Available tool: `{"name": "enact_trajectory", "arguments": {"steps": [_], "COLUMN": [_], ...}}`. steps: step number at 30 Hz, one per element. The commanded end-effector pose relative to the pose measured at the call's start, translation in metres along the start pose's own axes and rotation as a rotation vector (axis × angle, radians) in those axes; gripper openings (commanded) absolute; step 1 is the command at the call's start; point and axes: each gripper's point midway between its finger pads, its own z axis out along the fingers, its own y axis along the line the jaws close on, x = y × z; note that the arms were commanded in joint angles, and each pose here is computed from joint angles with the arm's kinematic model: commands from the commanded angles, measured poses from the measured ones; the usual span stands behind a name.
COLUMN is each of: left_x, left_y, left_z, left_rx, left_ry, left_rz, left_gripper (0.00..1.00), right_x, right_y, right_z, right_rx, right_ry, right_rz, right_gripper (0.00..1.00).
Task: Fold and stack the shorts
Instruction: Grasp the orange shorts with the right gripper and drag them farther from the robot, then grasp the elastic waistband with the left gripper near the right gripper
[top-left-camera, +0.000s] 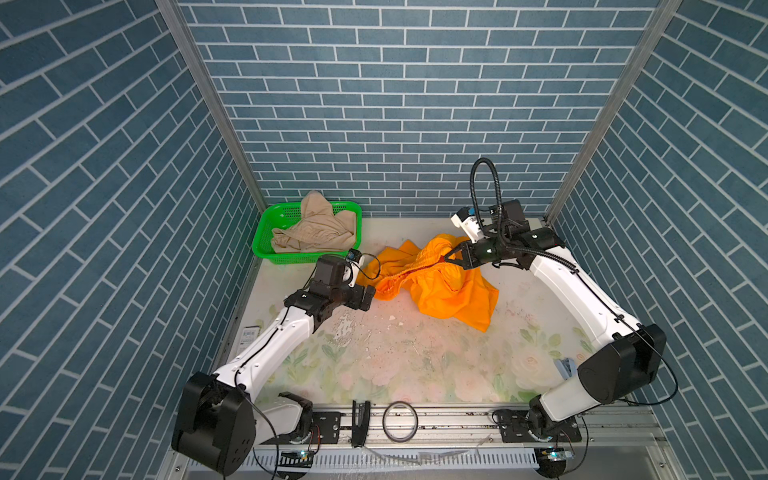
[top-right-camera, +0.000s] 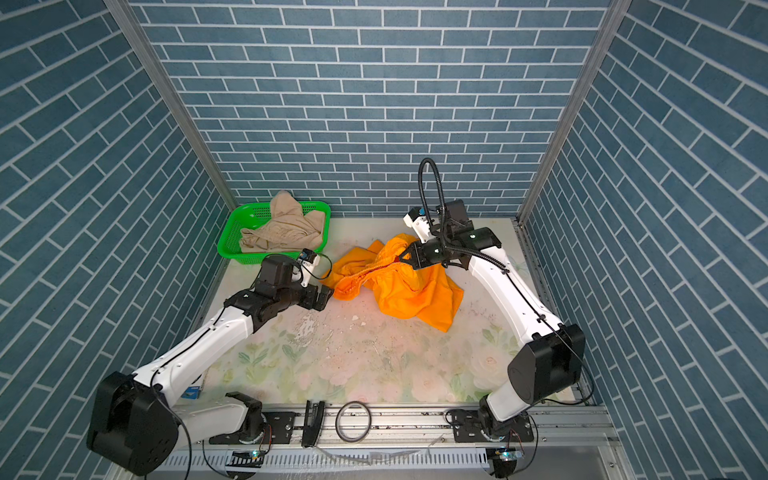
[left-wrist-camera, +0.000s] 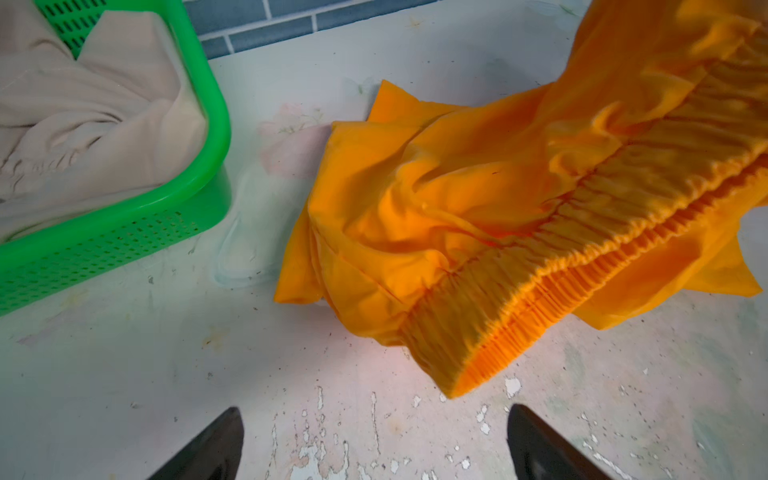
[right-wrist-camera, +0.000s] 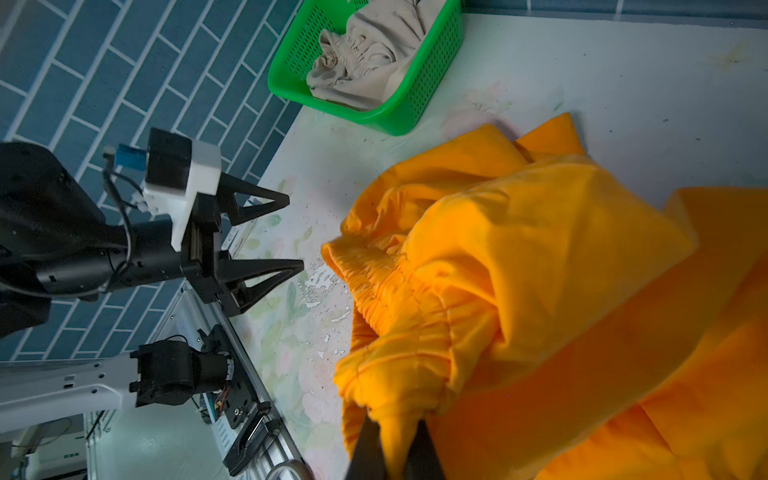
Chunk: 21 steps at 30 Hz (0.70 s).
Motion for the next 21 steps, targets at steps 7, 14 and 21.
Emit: {"name": "enact_trajectory", "arguments": {"steps": [7, 14, 21], "left_x": [0.0, 0.035, 0.063], "left_y": [-0.058, -0.122, -0.138], "left_z": [0.015, 0.027, 0.053], "left_rx": [0.097, 0.175, 0.122], "left_ry": [-0.025, 0.042, 0.081], "left_rz": [0.294, 0.454, 0.517], "left_gripper": [1.0, 1.0, 1.0], "right_x": [-0.01, -0.014, -0.013], "right_y": [-0.002, -0.013, -0.018], "right_z": [-0.008, -0.001, -0.002], "right_rx": [-0.149, -0.175, -0.179], "right_ry": [0.0, 0.003, -0.003], "right_rz": [0.116, 0.138, 0.144], "right_gripper": [0.0, 0.0, 0.0]}}
